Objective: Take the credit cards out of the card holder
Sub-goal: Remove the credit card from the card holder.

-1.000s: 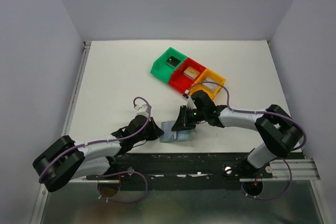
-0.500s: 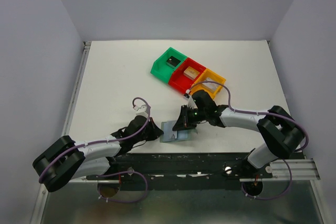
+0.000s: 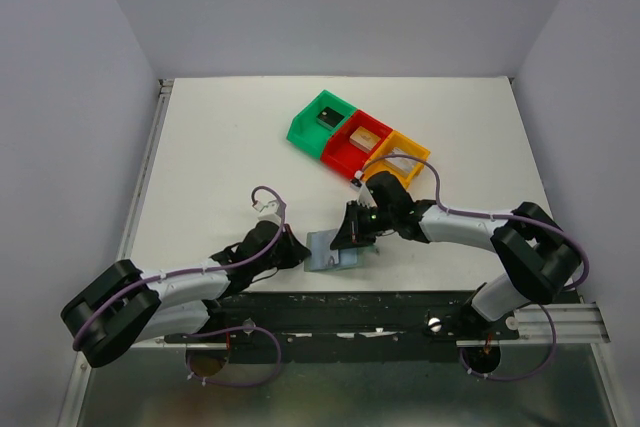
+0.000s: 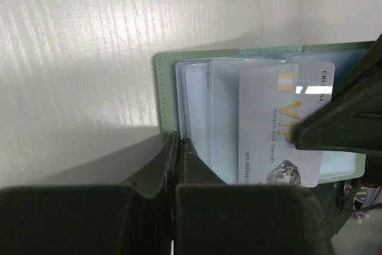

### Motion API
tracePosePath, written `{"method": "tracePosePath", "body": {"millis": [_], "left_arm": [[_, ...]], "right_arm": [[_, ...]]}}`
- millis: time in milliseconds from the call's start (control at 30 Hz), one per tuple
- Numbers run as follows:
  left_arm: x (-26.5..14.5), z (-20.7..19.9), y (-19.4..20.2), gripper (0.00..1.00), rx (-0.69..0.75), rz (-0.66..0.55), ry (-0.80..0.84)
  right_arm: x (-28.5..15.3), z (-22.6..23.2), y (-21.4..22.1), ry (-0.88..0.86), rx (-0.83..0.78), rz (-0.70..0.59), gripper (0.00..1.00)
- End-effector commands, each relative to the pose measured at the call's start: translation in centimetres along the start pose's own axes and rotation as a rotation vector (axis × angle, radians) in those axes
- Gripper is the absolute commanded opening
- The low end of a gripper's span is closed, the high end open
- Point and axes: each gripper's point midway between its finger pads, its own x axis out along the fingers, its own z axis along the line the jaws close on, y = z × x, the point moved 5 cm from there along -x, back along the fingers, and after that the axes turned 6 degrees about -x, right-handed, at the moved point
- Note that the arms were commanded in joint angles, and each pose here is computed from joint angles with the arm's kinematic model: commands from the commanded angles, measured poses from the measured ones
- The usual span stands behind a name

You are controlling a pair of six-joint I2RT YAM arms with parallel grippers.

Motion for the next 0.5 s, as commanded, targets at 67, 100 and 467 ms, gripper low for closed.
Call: {"method": "tracePosePath", "body": {"millis": [67, 100, 467], "left_arm": [[-0.5, 2.6, 1.2, 0.0, 0.017, 0.027, -0.103], [-0.5, 2.7, 1.3, 0.0, 0.018, 0.028, -0.105], [-0.7, 2.6, 0.9, 0.0, 0.022, 0.008, -0.102]], "right_arm": [[-0.5, -0.6, -0.2, 0.04, -0.006, -0.024, 0.01], [-0.6, -0.8, -0.1, 0.051, -0.006, -0.022, 0.0], [-1.7, -2.5, 0.0, 0.225, -0.039, -0.005, 0.0]]}}
